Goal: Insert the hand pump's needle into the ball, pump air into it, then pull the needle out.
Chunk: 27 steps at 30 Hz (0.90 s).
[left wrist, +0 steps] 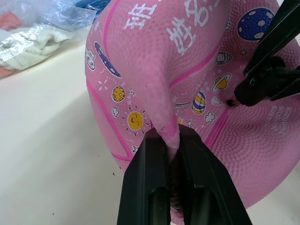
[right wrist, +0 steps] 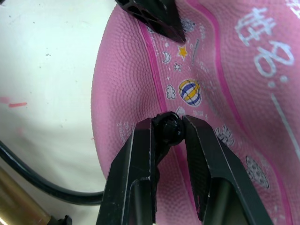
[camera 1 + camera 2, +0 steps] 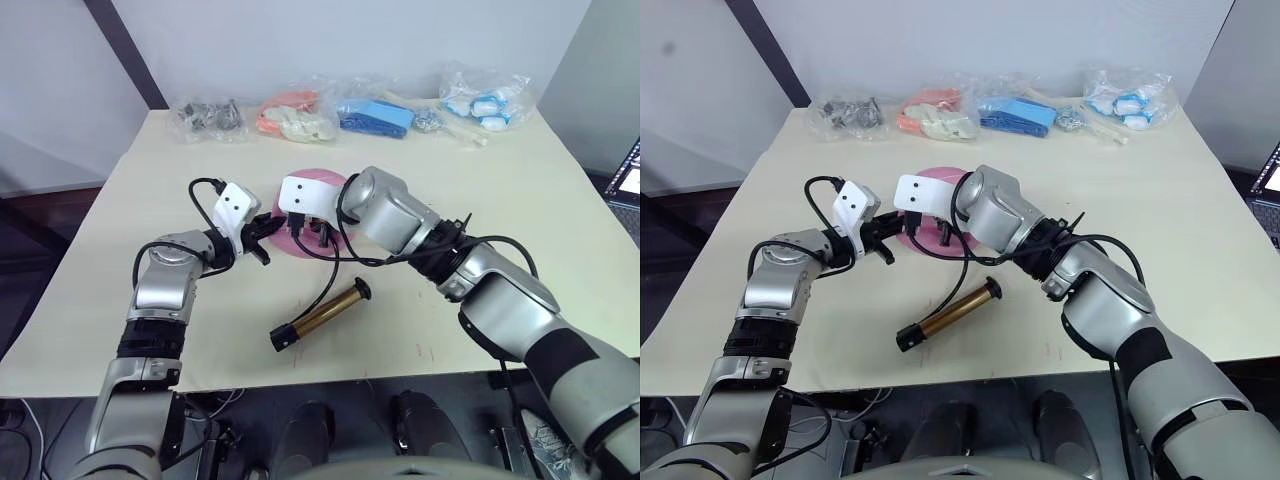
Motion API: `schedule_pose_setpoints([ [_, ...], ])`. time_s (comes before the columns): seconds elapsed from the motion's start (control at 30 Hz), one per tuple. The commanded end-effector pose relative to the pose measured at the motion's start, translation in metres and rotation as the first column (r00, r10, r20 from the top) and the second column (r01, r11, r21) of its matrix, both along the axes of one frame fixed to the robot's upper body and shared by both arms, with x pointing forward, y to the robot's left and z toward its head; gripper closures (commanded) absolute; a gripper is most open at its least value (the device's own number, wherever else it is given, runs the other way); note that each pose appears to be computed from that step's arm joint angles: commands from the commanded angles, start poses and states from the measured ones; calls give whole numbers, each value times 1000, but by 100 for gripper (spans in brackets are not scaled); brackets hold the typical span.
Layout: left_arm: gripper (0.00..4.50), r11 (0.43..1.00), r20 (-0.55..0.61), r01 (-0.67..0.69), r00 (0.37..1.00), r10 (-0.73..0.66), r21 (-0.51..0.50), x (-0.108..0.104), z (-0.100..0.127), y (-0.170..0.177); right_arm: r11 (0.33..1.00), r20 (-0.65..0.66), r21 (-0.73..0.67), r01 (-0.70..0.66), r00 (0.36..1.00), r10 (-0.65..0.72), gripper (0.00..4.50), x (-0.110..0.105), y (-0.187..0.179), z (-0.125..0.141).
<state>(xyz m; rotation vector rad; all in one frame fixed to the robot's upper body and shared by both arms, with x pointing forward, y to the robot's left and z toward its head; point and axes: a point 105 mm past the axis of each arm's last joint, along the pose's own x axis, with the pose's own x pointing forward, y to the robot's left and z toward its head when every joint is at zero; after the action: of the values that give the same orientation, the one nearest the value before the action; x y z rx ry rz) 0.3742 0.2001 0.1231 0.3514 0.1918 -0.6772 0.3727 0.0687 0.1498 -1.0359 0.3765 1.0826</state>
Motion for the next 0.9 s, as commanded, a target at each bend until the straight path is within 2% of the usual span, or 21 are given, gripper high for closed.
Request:
schedule_pose_setpoints([
  [0.03, 450, 996, -140, 80, 987, -76, 23, -13, -34, -15, 995, -61, -87, 52, 996, -57, 412, 5, -16, -32],
  [0.47, 450, 998, -170, 62, 984, -60, 6, -13, -35, -12, 984, -101, -140, 112, 987, -127, 412, 18, -39, -57],
  [0.9, 450, 999, -215, 37, 976, -37, -6, -11, -37, -7, 977, -120, -173, 129, 981, -150, 412, 19, -47, -70],
])
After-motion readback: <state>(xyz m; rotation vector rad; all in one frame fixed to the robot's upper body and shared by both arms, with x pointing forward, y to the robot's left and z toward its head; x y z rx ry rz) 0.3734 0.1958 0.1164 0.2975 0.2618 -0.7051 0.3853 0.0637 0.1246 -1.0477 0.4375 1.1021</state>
